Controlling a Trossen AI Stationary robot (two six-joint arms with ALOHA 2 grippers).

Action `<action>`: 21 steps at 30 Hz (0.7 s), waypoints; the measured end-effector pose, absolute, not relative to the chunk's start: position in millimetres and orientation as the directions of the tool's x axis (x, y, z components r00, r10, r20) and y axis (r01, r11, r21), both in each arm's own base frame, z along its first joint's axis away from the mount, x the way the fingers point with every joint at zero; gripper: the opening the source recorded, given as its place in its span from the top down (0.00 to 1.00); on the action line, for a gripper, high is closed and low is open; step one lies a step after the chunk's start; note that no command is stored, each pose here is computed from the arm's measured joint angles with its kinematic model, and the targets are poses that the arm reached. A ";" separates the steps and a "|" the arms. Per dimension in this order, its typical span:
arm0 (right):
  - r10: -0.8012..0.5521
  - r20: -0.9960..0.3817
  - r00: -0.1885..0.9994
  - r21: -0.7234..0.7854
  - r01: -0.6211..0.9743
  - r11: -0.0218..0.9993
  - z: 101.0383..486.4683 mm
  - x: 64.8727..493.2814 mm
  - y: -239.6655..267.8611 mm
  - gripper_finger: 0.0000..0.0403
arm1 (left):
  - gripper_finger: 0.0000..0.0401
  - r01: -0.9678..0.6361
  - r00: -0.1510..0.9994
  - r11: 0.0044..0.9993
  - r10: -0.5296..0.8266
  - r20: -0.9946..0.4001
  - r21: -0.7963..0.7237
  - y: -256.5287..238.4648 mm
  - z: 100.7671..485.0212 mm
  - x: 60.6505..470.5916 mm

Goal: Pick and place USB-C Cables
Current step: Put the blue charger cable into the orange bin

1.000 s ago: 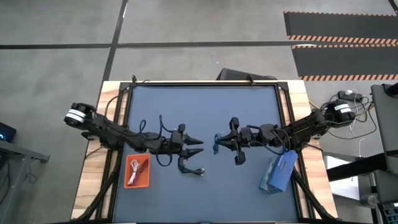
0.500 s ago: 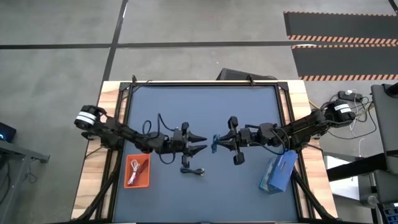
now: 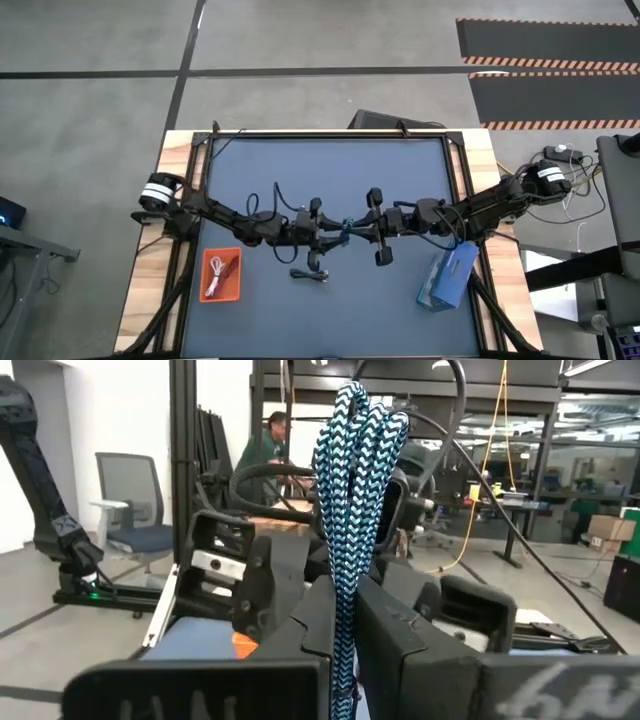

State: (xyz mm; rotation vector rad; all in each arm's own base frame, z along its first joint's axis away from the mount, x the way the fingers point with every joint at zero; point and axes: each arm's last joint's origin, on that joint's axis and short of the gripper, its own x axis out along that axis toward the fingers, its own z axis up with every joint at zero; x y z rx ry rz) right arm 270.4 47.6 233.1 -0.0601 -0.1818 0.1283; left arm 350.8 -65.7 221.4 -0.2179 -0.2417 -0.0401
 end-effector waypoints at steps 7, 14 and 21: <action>0.131 0.173 0.976 -0.097 -0.115 0.989 232.4 270.7 47.5 0.97 | 0.74 0.059 0.974 0.976 -0.010 0.226 -0.209 -64.6 215.6 352.1; 0.125 0.155 0.980 -0.096 -0.111 0.989 230.7 271.0 47.4 0.97 | 0.95 0.057 0.976 0.976 -0.010 0.217 -0.208 -64.5 214.3 351.5; 0.115 0.155 0.981 -0.036 -0.111 0.993 230.7 271.1 46.6 0.84 | 0.96 0.062 0.976 0.976 -0.015 0.217 -0.211 -64.7 214.4 351.5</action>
